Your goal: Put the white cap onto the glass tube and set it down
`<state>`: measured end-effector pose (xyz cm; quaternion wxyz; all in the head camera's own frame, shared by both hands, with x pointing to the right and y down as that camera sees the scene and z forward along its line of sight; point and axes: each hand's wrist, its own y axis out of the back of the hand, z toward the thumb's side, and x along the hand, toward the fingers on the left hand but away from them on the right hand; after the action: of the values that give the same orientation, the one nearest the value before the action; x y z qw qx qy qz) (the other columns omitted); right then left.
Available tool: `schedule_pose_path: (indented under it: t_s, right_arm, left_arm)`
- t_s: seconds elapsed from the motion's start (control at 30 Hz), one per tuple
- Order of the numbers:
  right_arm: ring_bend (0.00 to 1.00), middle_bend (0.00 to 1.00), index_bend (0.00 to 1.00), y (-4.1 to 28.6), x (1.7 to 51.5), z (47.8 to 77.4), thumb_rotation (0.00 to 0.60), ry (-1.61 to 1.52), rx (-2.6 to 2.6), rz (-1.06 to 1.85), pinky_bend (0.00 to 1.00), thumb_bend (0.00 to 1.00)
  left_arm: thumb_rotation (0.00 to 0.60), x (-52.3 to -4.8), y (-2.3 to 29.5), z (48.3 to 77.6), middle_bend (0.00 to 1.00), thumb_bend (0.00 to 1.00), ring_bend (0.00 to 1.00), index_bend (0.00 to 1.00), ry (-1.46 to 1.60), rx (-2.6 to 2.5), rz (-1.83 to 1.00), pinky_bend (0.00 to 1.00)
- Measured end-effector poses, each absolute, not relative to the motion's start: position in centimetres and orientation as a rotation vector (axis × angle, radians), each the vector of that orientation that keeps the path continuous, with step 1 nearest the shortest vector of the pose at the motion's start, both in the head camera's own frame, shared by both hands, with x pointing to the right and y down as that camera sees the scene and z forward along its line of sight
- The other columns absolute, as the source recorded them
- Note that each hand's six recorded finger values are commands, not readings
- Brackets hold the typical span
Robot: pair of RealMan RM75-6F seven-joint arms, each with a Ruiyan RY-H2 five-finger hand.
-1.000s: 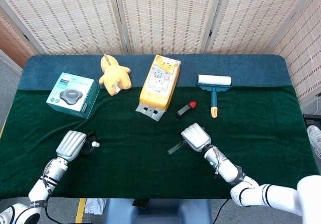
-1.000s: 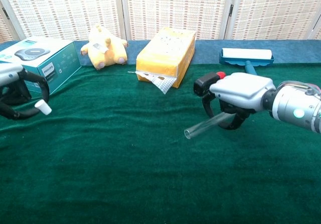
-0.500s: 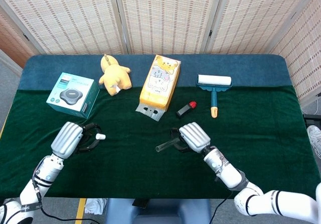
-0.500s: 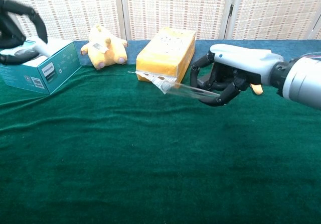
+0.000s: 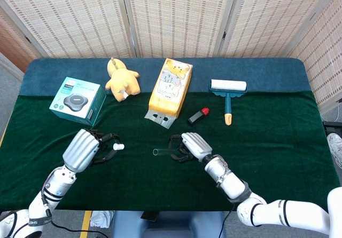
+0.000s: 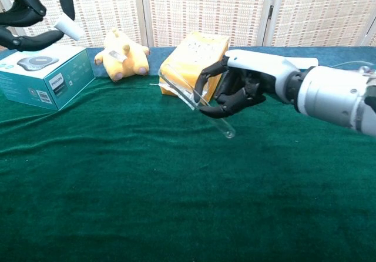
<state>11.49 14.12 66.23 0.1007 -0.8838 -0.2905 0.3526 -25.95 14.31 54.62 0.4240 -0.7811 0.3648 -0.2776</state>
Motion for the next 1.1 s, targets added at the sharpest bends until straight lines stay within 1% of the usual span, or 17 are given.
schedule_pose_path:
  t_s: [0.2,0.43,1.1]
  right_arm:
    - [1.0,1.0,0.95,14.4,9.5,66.3,0.6,-0.909,-2.699,1.024,1.0,0.7]
    - [1.0,1.0,0.95,14.5,7.7,66.3,0.6,-0.903,-2.73,1.007,1.0,0.7]
    - [1.0,1.0,0.95,14.1,5.6,66.2,0.6,-0.904,-2.698,0.999,1.0,0.7]
  left_arm:
    - [0.6,-24.8,14.6,54.4,1.0,0.47,0.87,0.58,0.871,-1.906,-0.651,0.84]
    - [0.6,-23.7,14.9,55.1,1.0,0.47,0.87,0.58,0.791,-1.874,-0.653,0.84]
    - [0.6,-22.2,14.9,55.3,1.0,0.47,0.87,0.58,0.719,-1.894,-0.649,0.84]
